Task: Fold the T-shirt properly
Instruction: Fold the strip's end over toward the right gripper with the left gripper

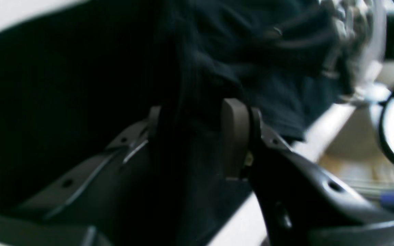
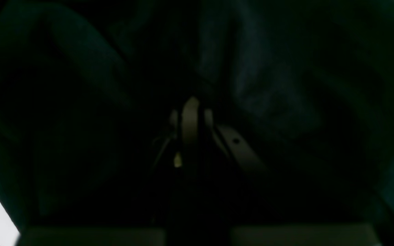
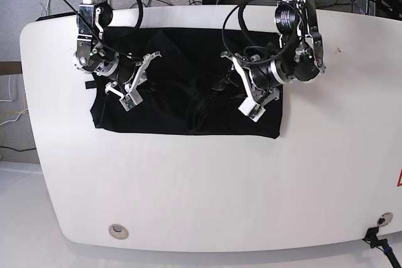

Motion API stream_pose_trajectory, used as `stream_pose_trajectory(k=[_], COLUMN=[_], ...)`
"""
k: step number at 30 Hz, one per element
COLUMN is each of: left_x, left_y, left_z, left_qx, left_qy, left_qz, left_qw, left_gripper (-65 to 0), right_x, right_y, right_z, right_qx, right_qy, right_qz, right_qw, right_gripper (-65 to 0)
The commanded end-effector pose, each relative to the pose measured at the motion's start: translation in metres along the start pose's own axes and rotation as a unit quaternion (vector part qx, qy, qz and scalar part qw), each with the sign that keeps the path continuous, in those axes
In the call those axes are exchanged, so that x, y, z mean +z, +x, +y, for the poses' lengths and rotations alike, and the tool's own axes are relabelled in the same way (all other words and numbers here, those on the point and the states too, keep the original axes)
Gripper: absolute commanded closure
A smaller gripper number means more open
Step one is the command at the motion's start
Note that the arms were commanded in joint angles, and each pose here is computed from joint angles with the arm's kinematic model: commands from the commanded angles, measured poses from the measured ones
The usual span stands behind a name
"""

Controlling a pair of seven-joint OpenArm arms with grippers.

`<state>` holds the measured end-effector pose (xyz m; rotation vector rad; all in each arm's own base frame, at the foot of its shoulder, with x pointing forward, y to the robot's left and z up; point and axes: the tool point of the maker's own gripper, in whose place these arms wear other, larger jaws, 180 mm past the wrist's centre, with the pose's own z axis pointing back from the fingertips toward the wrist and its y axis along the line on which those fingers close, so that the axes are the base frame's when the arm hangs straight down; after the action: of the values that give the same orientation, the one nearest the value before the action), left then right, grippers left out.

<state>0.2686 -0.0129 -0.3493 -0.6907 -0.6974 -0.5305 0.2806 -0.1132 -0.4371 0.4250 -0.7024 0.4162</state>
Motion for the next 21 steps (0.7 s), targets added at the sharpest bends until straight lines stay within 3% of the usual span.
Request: stream_pose_trajectory(k=[1,3,5,13,18,21], left_x=[0.002,0.008,0.022,0.096,0.104,0.087], left_y=[0.031,0.038,0.045,0.061,0.038,0.016], left_z=[-0.024,-0.033,-0.025,0.078,0.108,0.109], left_qx=[-0.017,-0.034,-0.057,-0.086,-0.095,-0.095], left_qy=[-0.053,-0.083,-0.075,0.074,0.134,0.158], left_qz=[-0.056,-0.066,-0.072,-0.072,-0.011,0.025], left_qw=[0.997,0.994,0.993,0.991,0.986,0.982], left_gripper=[-22.2,-22.0,-22.0,-22.0,-21.6,-21.5], right_x=[0.003,0.002,-0.001,-0.001,-0.001,-0.001], right_y=[-0.049,-0.049,-0.048,-0.048,-0.048,-0.048], right_z=[-0.004,-0.002,0.002,0.003,0.003,0.003], right_qx=[0.017,0.016,0.013,0.013,0.013,0.013], right_qy=[-0.018,-0.017,-0.013,-0.013,-0.013,-0.013], right_qz=[0.111,0.109,0.107,0.106,0.106,0.106], right_qw=[0.9935,0.9937,0.9941,0.9942,0.9942,0.9942], right_gripper=[0.0,0.0,0.0,0.0,0.0,0.0])
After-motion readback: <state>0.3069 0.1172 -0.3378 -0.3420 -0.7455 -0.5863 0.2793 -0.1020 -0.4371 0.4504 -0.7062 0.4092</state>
